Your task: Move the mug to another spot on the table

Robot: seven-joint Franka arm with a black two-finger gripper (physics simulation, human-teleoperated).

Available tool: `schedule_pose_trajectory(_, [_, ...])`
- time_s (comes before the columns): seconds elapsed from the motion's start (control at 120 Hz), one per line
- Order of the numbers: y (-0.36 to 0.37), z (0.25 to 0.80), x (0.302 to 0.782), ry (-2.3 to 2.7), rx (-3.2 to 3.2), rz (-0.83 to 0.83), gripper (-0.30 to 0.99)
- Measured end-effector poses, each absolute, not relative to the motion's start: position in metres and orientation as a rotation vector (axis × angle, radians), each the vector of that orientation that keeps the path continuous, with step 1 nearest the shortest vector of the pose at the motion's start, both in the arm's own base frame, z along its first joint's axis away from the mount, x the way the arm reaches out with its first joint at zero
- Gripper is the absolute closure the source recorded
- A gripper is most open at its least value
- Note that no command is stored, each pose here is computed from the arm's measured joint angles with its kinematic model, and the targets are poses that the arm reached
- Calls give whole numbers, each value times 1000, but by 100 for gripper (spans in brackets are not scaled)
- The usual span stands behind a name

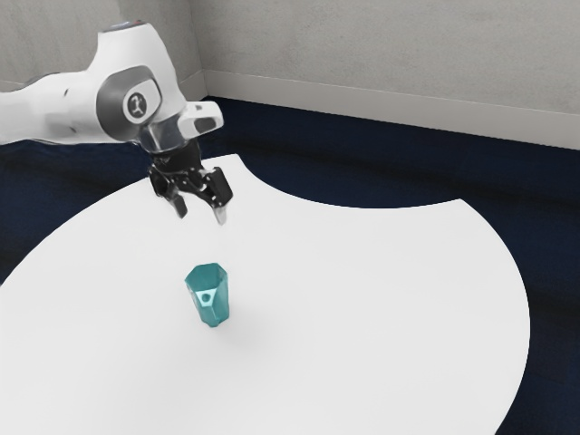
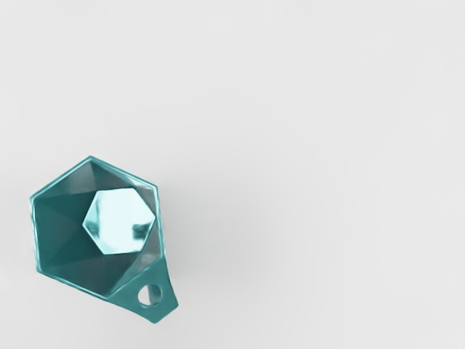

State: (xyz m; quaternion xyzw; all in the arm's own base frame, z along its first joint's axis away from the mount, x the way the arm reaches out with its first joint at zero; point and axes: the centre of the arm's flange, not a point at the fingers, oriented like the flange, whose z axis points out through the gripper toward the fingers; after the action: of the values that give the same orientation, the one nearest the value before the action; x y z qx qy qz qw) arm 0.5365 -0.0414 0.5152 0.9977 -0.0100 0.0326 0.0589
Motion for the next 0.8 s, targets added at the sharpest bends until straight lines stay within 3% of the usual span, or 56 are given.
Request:
schedule_pose_trajectory(0.267, [-33, 653, 559, -60, 3162, 246, 0])
schedule_pose_trajectory(0.433, [-26, 672, 547, -10, 3175, 205, 0])
schedule_pose_trajectory(0.8, [51, 649, 547, 284, 3183, 48, 0])
